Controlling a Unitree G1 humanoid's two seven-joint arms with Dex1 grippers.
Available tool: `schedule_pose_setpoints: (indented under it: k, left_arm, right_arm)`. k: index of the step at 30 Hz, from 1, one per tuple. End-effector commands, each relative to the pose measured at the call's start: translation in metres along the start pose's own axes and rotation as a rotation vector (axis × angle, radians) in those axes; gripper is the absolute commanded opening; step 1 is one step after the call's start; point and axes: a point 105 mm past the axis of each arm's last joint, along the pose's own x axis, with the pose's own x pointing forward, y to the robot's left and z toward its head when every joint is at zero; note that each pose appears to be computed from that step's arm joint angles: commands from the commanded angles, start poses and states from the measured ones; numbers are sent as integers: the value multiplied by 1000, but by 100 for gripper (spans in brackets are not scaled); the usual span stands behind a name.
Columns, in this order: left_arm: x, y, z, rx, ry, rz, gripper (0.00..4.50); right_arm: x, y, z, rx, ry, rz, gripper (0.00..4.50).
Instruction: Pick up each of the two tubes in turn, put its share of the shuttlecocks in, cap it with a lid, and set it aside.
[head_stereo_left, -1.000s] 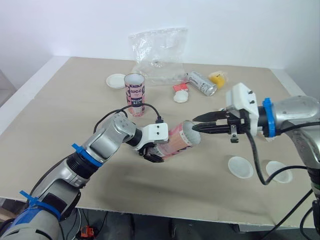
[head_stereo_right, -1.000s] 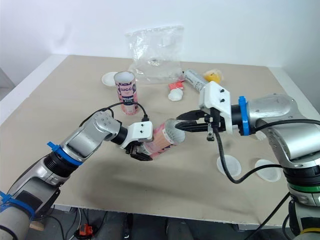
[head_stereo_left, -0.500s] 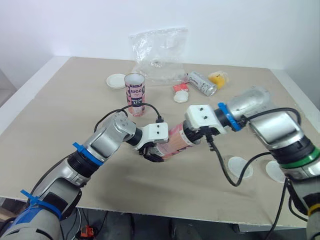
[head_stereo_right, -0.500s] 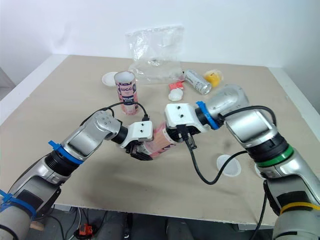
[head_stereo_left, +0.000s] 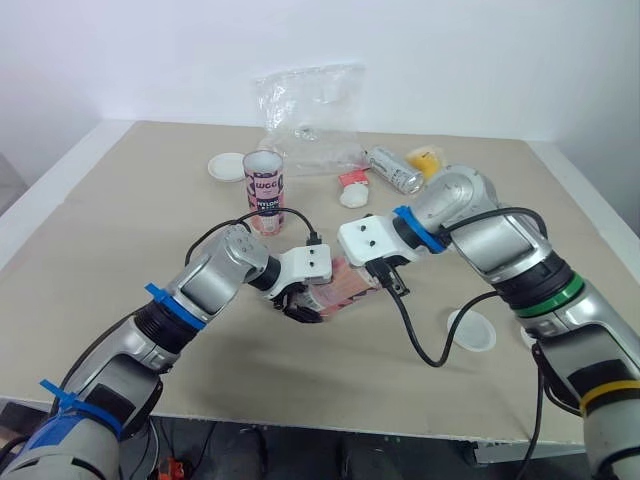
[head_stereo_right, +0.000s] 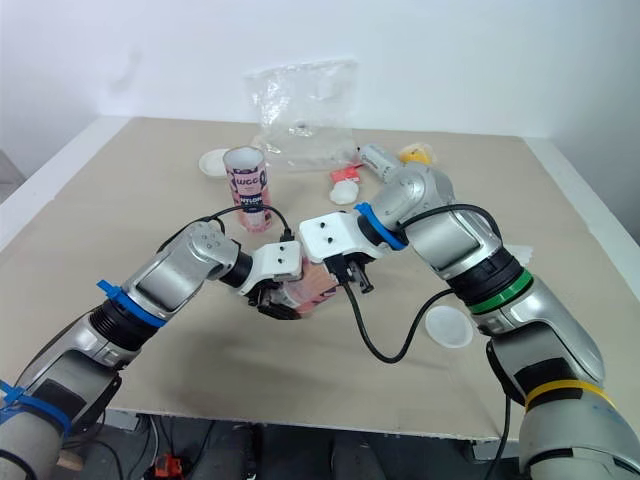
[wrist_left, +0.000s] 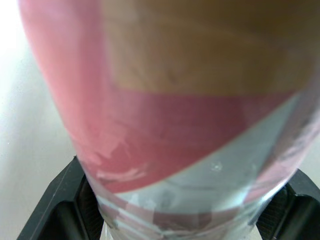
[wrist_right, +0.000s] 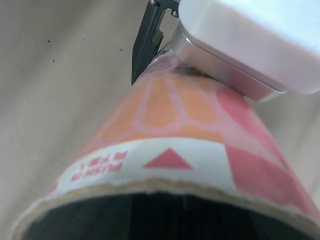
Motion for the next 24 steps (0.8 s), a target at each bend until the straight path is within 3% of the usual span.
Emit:
schedule_pose_setpoints:
  k: [1,7,17,22,24]
  left_arm:
    - [5,0,-1,6,15,19,328]
    - [3,2,-11,-7,24,38,328]
    - [2,8,-18,-14,-6,65,328]
    - [8,8,-12,-36,-133,79,328]
    - [10,9,-3,-73,-255,104,328]
  right_arm:
    - [14,7,3,11,-31,76,7]
    - [-27,-1,13,71,-142,-23,7]
    - [-84,11,12,211,-249,-168,7]
    - [-118,21,4,357,-355,-298,7]
    - [-127,29,-5,423,-377,-360,7]
